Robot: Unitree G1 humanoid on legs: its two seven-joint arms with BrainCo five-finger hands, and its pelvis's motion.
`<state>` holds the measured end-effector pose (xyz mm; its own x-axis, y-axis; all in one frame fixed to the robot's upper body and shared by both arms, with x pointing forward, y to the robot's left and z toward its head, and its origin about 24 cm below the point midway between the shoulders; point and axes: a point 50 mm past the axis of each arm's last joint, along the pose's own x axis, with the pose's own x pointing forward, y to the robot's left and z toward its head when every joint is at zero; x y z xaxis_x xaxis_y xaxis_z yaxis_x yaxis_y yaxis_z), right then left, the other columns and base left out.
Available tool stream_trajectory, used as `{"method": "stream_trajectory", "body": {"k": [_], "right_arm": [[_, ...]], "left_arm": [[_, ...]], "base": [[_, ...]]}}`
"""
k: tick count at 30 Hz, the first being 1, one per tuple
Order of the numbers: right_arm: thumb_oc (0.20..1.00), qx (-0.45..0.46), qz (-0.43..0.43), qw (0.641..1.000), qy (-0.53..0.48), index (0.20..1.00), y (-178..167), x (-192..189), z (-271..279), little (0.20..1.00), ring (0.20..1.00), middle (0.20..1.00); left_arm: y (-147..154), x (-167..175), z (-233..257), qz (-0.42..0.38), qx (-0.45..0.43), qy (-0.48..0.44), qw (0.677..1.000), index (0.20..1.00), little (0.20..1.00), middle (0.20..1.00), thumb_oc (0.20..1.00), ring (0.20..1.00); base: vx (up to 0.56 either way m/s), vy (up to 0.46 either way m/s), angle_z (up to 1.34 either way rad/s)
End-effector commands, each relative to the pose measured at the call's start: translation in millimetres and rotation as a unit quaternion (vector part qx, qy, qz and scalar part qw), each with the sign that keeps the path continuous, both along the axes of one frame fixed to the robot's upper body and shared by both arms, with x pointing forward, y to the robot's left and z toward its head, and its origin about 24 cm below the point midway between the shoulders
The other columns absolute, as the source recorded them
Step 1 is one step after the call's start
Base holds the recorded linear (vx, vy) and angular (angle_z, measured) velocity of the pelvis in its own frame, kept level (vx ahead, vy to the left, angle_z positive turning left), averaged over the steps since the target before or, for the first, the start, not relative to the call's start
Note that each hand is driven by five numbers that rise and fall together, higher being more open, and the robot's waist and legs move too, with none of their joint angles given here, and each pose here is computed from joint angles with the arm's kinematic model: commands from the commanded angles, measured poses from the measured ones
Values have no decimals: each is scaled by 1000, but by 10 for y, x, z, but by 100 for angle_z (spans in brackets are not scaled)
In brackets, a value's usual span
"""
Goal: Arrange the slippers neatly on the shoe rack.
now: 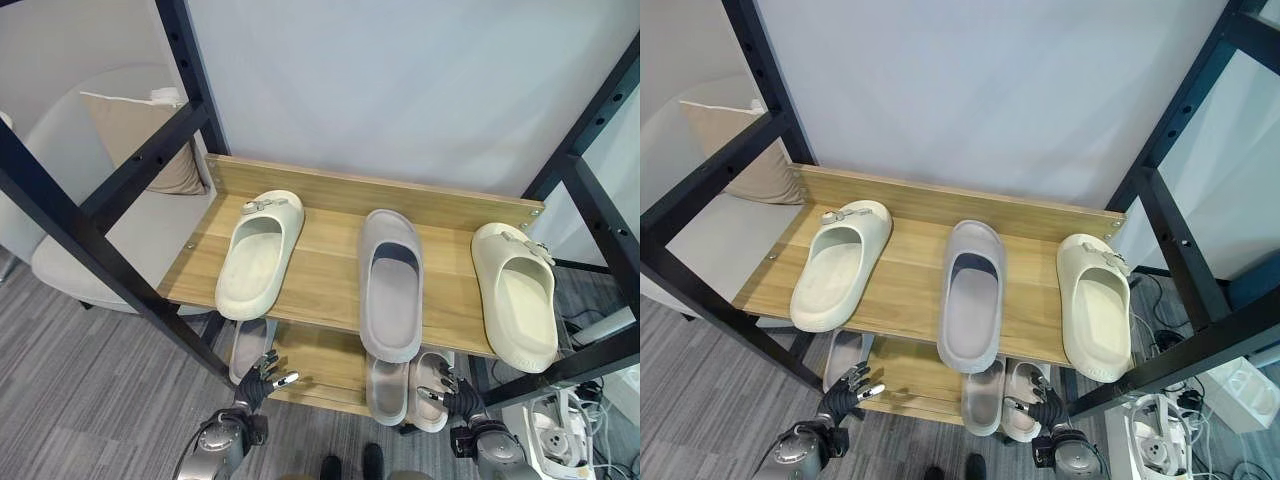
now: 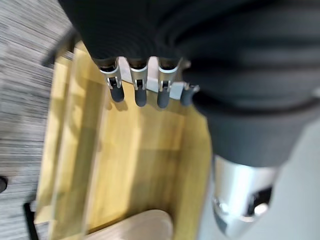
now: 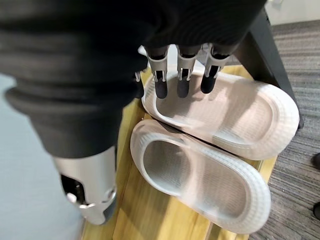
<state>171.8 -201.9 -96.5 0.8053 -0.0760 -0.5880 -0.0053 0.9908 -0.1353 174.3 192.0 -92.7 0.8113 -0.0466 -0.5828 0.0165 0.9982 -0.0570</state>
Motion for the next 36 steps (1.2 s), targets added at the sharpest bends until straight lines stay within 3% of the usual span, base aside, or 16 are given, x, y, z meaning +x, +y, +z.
{"method": "stream_trajectory", "body": {"k": [1,15,23,30,36], "right_arm": [[1000,-26,10,998,-63,1000,-148,195,231,1000,1000,1000],[1000,-17,0,998,-55,1000,-213,143,210,1000,1000,1000],[1000,-9,35,998,-50,1000,17,262,186,1000,1000,1000],[1000,-9,38,998,-47,1000,-2,189,172,1000,1000,1000],[1000,-8,23,998,-52,1000,-83,159,193,1000,1000,1000]], "left_arm": [[-188,356,266,-21,-20,-86,996,1000,1000,1000,1000,1000],[-272,256,232,-54,-23,-79,995,1000,1000,1000,1000,1000],[-100,275,235,-43,-2,-78,996,1000,1000,1000,1000,1000],[-43,243,213,-40,4,-69,997,1000,1000,1000,1000,1000],[-205,291,224,-39,-22,-76,996,1000,1000,1000,1000,1000]], "base": [[-113,34,36],[-54,173,14],[-187,204,-47],[-1,-73,-14],[14,-151,-12]]}}
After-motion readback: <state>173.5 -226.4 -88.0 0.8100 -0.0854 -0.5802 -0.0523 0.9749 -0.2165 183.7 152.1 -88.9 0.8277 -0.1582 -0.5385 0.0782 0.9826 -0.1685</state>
